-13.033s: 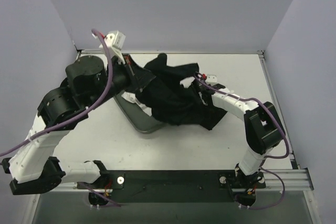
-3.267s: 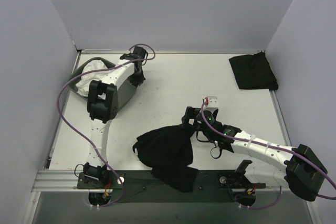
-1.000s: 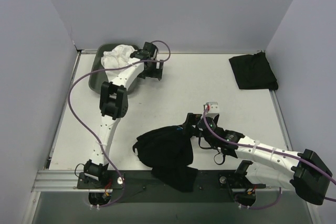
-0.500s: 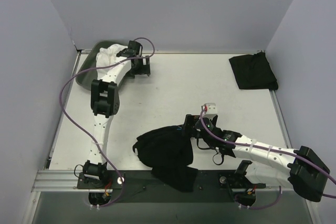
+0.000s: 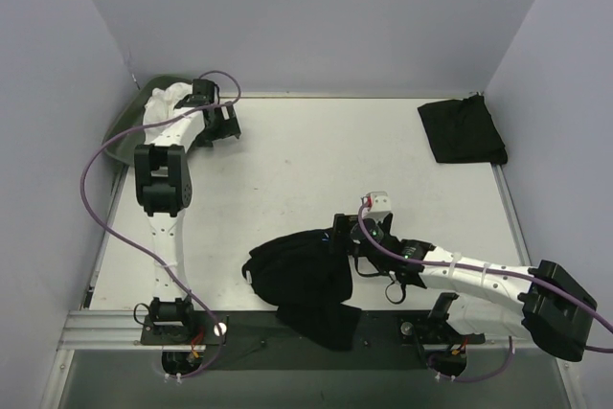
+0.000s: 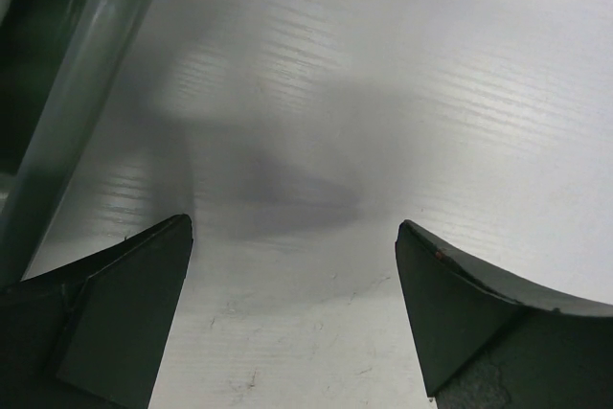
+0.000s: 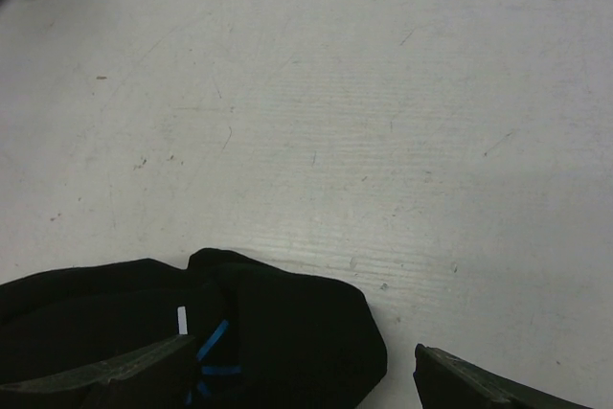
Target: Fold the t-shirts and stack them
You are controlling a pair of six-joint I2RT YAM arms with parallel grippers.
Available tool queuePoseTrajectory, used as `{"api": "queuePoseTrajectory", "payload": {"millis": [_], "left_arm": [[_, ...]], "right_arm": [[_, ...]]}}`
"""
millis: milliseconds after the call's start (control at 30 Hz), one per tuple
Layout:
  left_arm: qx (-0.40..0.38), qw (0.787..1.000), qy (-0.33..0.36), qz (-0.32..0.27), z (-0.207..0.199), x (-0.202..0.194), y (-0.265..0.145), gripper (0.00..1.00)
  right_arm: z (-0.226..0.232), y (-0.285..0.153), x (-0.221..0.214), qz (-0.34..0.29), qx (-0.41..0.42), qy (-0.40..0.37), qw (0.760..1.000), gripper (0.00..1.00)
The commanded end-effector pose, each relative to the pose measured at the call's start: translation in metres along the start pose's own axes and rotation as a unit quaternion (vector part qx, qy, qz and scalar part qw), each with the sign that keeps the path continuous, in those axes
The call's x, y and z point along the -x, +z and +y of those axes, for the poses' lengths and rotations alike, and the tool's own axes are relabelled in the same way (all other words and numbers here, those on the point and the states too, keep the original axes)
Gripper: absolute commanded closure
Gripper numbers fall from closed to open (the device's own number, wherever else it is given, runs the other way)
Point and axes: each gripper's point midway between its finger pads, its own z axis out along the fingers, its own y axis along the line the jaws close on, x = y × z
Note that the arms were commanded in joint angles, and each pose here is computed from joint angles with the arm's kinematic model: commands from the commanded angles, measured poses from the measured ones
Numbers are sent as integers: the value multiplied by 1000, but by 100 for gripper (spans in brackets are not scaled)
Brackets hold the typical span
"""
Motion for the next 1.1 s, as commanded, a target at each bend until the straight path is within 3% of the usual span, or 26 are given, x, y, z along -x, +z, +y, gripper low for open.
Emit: {"api": "queuePoseTrajectory", "payload": {"millis": [0,233,300,433,567,667,933,1067], "left_arm": [[-8,1000,-11,-28,-3,9,-18,2],[-58,995,-2,-80,-53,7,-87,3],[-64,996,0,-65,-62,-10,-98,3],[-81,992,36,-94,-87,-43,-149,3],[-75,993,53,-75,-78,-81,-186,2],[-91,991,47,-87,-74,-112,-220,2],[-120,986,18,-111,-50,-178,-282,3],[-120,990,27,-70,-38,-224,-288,3]], "right_arm": [[10,0,14,-19,-8,-2,1000,0],[13,-10,49,-51,-61,-44,996,0],[14,-13,53,-49,-74,-57,994,0],[32,-12,48,-26,-72,-80,994,0],[48,-22,42,-8,-71,-100,992,0],[65,-38,22,25,-46,-114,992,0],[97,-87,-5,27,-20,-141,989,0],[97,-94,-11,29,-39,-152,987,0]]}}
